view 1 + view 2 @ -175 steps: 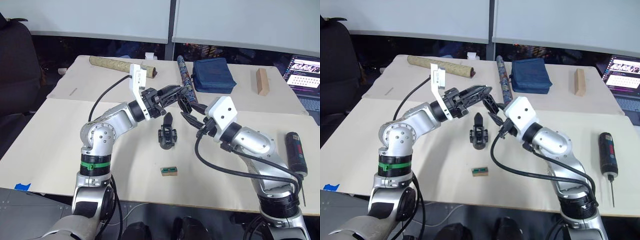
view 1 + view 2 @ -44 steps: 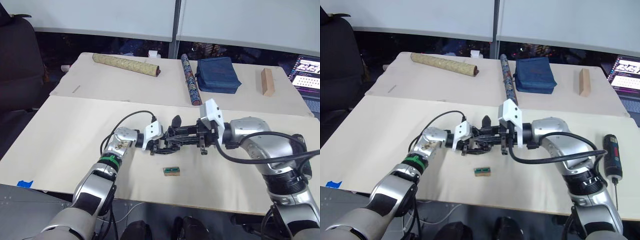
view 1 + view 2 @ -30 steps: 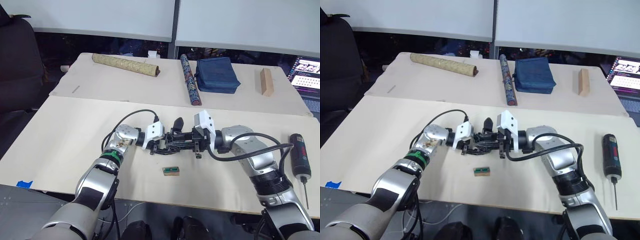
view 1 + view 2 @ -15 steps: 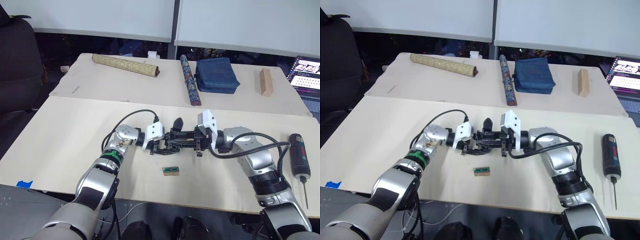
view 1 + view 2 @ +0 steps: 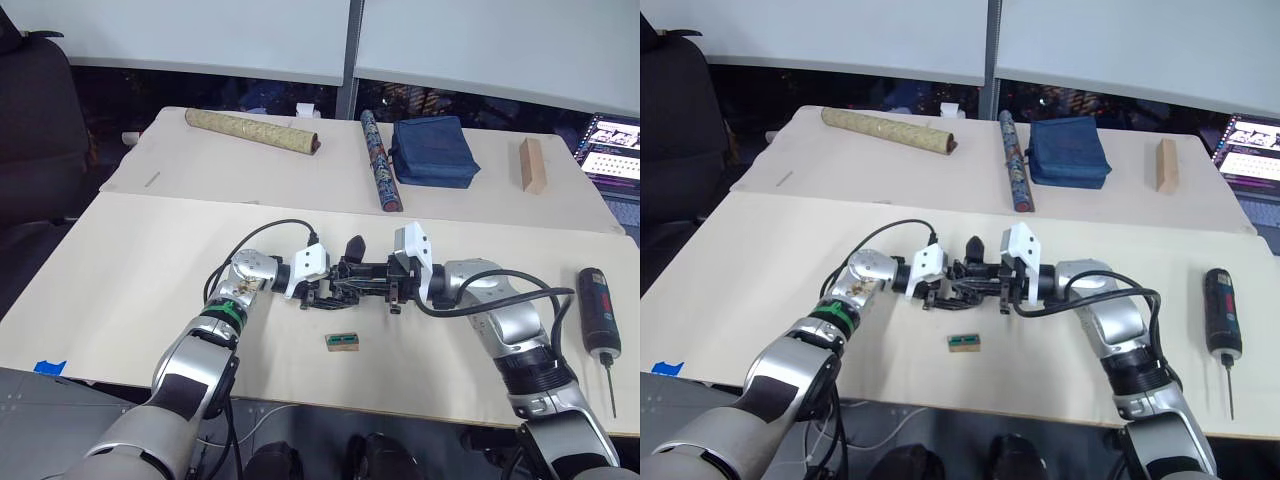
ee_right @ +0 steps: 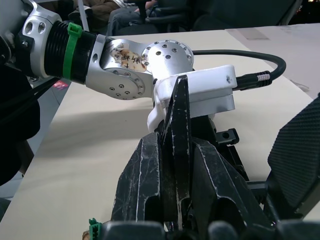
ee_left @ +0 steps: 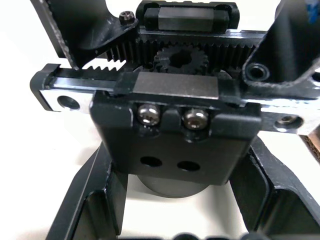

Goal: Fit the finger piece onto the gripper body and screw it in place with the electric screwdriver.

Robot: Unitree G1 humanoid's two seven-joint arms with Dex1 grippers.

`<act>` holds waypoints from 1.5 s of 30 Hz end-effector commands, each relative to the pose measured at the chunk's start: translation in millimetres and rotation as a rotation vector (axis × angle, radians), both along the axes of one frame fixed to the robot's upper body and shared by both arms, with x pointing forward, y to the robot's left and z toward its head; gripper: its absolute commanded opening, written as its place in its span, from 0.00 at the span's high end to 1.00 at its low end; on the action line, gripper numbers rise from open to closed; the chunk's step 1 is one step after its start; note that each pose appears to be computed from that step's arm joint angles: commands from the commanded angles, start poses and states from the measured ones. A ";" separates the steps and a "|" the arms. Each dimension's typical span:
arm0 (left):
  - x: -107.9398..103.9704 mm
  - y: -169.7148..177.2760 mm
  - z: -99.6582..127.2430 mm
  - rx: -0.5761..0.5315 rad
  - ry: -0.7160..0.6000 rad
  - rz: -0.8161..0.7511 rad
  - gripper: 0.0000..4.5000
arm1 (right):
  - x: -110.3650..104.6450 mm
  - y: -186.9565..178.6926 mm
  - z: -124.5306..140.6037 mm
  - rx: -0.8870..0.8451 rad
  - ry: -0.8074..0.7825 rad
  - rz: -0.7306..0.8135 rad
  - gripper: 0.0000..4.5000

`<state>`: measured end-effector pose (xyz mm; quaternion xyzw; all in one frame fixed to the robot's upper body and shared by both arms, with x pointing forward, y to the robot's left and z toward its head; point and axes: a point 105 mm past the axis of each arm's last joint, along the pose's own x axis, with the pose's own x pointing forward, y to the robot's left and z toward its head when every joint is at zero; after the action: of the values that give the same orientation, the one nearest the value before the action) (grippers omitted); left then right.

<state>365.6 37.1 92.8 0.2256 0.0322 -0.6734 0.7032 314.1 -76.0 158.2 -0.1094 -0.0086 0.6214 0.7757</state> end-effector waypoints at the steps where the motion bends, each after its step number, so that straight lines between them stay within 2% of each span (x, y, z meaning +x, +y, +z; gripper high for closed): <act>1: 2.8 -1.4 6.1 0.003 -0.017 -0.001 0.49 | 0.7 -18.5 -30.6 -0.088 0.068 -0.060 0.92; 9: 4.4 -5.4 9.1 0.002 -0.025 0.002 0.49 | 4.3 -22.8 -52.5 -0.115 0.124 -0.077 0.92; 15: 4.9 -7.8 12.5 -0.003 -0.028 -0.004 0.49 | 3.0 -17.5 -61.3 -0.189 0.221 -0.019 0.92; 19: 6.1 -6.7 14.0 -0.004 -0.028 0.001 0.49 | 11.2 -18.7 -68.0 -0.233 0.238 -0.074 0.92; 29: 8.2 -5.0 15.4 -0.005 -0.028 0.014 0.49 | 3.9 -30.0 -87.6 -0.272 0.227 -0.177 0.92; 35: 7.6 -6.7 15.0 -0.005 -0.025 0.010 0.49 | 9.1 -35.2 -85.3 -0.294 0.227 -0.192 0.92; 42: 7.6 -7.4 14.8 -0.006 -0.025 0.011 0.49 | 3.1 -32.3 -81.2 -0.276 0.230 -0.154 0.92; 45: 7.9 -7.2 14.6 -0.006 -0.025 0.014 0.49 | 3.2 -28.6 -69.8 -0.245 0.211 -0.133 0.92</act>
<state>368.8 37.5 86.4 0.2271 0.0589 -0.6640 0.7099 316.9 -77.0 144.8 -0.1287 0.0207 0.6130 0.7793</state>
